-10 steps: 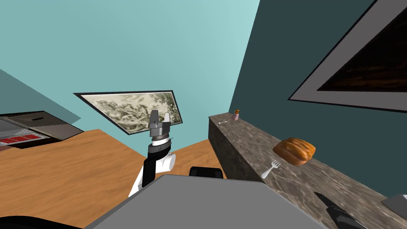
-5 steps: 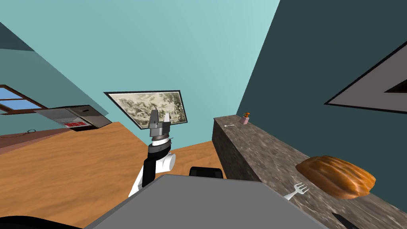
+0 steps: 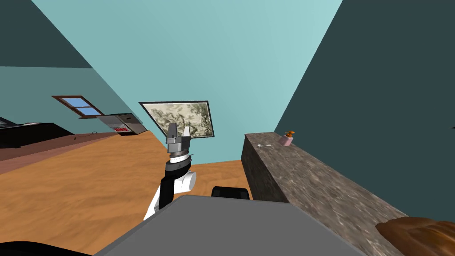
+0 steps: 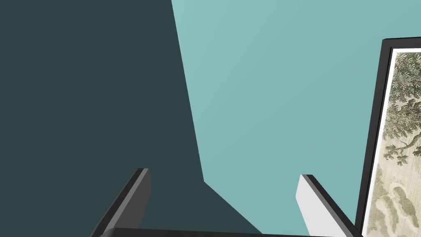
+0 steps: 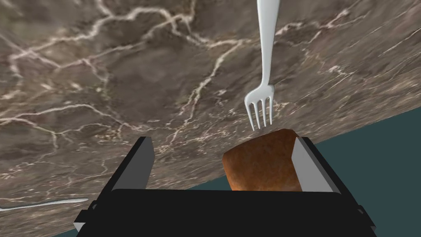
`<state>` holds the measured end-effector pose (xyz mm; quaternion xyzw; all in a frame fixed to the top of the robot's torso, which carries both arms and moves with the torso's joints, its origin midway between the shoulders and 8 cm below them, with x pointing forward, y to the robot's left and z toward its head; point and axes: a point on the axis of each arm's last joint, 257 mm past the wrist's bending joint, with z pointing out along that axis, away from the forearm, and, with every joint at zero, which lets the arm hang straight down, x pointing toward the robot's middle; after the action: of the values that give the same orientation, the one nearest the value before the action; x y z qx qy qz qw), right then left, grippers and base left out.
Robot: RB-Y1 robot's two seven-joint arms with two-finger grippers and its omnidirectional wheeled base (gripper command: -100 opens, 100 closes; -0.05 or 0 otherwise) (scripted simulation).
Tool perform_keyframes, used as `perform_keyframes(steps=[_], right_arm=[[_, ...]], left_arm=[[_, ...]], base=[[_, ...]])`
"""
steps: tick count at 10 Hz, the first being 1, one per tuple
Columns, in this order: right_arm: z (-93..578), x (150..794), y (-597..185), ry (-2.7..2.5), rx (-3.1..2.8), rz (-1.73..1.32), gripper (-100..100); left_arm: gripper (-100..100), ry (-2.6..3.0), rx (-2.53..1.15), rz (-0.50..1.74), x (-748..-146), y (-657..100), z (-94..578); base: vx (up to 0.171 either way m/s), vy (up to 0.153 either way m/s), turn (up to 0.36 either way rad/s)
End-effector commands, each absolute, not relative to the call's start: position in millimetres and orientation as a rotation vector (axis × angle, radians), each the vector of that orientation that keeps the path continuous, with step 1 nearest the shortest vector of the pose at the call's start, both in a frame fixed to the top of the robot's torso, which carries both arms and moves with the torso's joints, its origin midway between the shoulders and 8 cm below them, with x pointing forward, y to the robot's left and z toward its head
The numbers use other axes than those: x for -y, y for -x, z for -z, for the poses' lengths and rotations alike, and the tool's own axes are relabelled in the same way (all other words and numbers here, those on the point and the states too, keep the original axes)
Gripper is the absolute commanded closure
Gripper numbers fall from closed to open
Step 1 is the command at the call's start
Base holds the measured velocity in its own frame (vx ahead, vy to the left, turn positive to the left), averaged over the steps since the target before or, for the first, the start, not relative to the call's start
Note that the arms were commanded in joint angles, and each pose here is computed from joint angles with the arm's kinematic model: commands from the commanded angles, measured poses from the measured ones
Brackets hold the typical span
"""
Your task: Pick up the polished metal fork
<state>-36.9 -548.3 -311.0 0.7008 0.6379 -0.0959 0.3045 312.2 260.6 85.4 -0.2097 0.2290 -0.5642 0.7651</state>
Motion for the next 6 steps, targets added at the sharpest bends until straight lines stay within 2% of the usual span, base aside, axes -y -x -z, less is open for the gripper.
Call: perform_keyframes(steps=[1, 3, 6], right_arm=[[315.0, 548.8, 48.4, -1.886, -1.706, 0.289, -100], [321.6, 534.7, 70.3, -1.954, -1.758, 0.337, -100], [329.7, 511.2, 95.5, -2.042, -1.831, 0.385, -100]], left_arm=[[0, 0.456, -0.498, 1.226, -260.6, -312.2, -85.4], [0, 0.456, -0.497, 1.226, -260.6, -312.2, -85.4], [0, 0.456, -0.498, 1.226, -260.6, -312.2, -85.4]], base=[[0.066, -0.047, 0.100], [0.054, -0.043, 0.205], [0.059, -0.079, 0.208]])
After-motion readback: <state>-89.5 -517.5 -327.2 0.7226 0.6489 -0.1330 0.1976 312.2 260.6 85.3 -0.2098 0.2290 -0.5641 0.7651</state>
